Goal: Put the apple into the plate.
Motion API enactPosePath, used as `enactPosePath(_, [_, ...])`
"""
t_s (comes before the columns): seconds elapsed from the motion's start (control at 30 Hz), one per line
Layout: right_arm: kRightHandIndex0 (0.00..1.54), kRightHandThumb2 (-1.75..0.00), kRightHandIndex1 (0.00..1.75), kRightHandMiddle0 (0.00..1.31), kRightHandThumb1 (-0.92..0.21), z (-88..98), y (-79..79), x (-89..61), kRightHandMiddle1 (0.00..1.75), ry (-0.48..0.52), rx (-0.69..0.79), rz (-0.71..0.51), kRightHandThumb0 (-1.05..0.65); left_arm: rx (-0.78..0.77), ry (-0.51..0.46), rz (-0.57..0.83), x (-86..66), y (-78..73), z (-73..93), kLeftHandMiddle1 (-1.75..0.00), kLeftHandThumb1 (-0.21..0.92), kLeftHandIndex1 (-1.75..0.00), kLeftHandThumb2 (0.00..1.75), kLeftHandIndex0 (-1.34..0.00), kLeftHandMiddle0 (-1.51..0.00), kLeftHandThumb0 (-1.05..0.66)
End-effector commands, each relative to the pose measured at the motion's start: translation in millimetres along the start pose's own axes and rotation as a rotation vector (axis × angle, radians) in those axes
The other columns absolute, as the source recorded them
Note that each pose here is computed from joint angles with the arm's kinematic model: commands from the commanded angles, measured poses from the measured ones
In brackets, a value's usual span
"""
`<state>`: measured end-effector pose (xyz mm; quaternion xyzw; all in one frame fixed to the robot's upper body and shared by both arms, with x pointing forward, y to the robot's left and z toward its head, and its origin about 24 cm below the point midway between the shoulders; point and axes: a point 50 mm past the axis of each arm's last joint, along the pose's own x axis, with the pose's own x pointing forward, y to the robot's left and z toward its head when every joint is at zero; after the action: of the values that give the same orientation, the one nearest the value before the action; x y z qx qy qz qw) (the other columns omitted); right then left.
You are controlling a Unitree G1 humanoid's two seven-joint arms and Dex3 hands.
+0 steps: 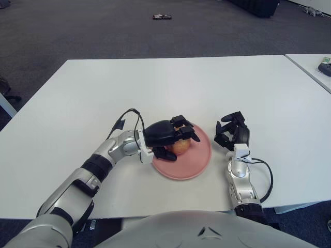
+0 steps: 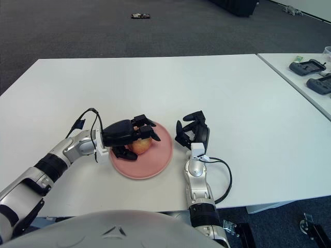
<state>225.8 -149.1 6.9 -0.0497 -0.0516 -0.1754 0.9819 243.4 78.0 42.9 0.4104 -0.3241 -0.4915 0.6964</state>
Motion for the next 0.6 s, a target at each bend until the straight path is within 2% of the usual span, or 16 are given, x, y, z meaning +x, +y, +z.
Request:
enactPosePath(0.0, [0.63,-0.98,1.63,0.40,-0.59,2.9,-0.8,2.7,1.75,-0.007,0.010,-0.009,-0.40,0.002,0.068,0.059,-5.6,8.7,-8.3,-0.32,0.63,-0.60,0.84,0.00,0.00,-0.83])
enactPosePath(0.2, [0.61,-0.97,1.62,0.40,-0.60,2.5,-1.3,2.5,1.75,-0.006,0.011,-0.008,-0.40,0.028,0.106,0.135,-12.4,36.8,-14.4,-0.18,0.62,-0.53,0.81,0.00,0.00,-0.89])
enactPosePath(0.23, [0.61,-0.97,1.62,0.40,-0.60,2.3,-1.4,2.4,1.75,-0.005,0.013,-0.007,-0.40,0.031,0.115,0.167,-13.9,40.2,-16.0,-0.14,0.62,-0.48,0.81,0.00,0.00,-0.90])
enactPosePath(0.47, [0.62,-0.99,1.64,0.40,-0.58,1.4,-1.9,2.3,1.75,0.000,0.020,-0.004,-0.40,0.007,0.152,0.314,-24.9,50.3,-23.6,-0.01,0.59,-0.14,0.82,0.00,0.00,-0.96])
enactPosePath(0.57, [0.63,-0.99,1.65,0.41,-0.58,1.1,-2.0,2.6,1.75,-0.003,0.019,-0.006,-0.40,-0.051,0.147,0.384,-27.9,54.3,-24.4,0.00,0.55,-0.09,0.84,0.00,0.00,-0.95])
